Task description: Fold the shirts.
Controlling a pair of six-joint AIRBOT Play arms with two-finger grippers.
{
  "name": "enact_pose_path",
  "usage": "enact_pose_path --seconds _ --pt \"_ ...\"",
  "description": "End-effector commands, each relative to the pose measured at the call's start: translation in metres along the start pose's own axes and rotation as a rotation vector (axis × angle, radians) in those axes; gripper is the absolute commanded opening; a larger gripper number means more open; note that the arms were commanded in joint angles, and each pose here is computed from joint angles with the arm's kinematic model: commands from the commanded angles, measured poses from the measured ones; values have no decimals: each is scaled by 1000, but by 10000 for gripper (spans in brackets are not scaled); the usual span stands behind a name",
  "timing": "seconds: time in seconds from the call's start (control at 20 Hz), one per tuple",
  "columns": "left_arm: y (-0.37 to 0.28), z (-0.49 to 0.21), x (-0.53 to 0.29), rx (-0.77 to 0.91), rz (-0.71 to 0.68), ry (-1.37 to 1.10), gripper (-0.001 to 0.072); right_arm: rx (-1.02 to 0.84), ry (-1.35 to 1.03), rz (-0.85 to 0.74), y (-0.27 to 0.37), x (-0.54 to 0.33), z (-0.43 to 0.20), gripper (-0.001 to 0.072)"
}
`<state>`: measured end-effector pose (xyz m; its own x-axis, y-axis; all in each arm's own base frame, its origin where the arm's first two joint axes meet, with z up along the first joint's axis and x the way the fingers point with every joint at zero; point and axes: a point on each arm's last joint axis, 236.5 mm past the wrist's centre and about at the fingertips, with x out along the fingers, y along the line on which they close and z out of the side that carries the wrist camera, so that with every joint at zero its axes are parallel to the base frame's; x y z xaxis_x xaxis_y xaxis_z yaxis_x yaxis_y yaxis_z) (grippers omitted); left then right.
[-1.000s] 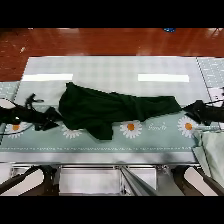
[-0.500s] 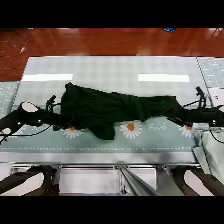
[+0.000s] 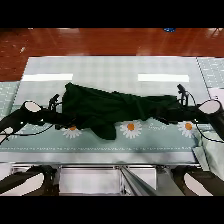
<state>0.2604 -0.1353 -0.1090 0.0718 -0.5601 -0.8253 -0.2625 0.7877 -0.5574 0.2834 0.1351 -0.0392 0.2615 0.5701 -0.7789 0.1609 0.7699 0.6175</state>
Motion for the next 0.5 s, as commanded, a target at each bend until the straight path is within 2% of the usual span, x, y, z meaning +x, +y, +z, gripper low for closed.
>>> enact_pose_path --seconds 0.0,0.35,0.4,0.45 --pt "-1 0 0 1 -1 1 25 11 30 21 12 27 -5 401" --pt "-1 -1 0 0 -2 4 26 -8 106 -11 18 77 2 400" --pt "-1 -1 0 1 -2 3 26 10 117 -17 16 81 2 361" --pt "-1 0 0 1 -2 2 26 13 121 -22 15 84 4 217"
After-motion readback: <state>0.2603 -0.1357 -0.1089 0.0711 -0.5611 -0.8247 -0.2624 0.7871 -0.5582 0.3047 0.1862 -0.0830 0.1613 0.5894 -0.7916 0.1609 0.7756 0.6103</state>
